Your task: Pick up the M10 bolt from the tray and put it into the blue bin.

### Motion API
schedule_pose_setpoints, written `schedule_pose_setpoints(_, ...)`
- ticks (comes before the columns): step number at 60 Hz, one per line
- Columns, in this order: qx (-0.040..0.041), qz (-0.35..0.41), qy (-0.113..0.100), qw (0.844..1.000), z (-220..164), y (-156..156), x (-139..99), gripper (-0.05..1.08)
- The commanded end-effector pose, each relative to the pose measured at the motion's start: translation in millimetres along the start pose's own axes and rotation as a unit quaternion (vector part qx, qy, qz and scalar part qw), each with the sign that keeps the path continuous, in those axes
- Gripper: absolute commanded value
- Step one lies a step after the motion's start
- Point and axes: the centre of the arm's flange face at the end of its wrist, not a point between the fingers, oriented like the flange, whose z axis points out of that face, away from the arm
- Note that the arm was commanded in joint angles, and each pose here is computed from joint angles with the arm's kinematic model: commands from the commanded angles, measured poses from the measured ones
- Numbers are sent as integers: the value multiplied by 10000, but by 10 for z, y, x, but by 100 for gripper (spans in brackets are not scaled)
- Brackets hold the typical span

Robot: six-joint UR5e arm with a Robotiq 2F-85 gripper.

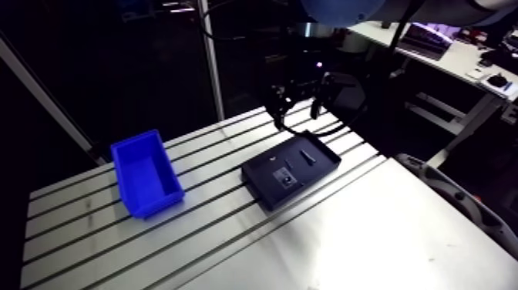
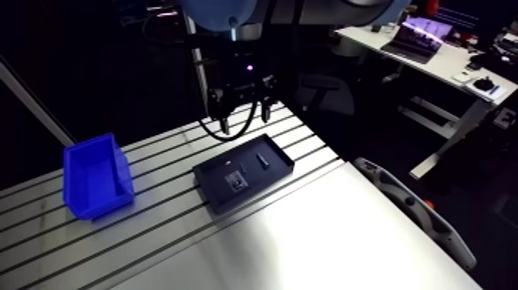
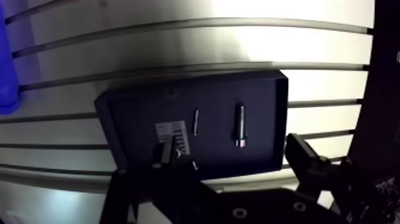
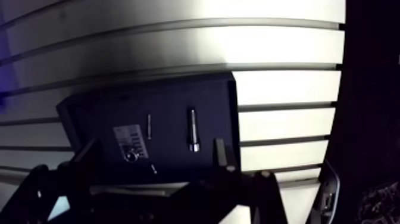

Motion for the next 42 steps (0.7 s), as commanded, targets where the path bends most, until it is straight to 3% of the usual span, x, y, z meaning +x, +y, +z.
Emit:
schedule_pose_setpoints(1,-8,153,9,9999,82,91,-33,4)
schedule_pose_setpoints(17,-5,183,-68,9998,242,133,-43,14)
schedule_pose_setpoints(32,-48,135,-145,9998,420,122,-83,43)
schedule_pose_setpoints(42,-49,112,-180,9998,453,114,-103,45)
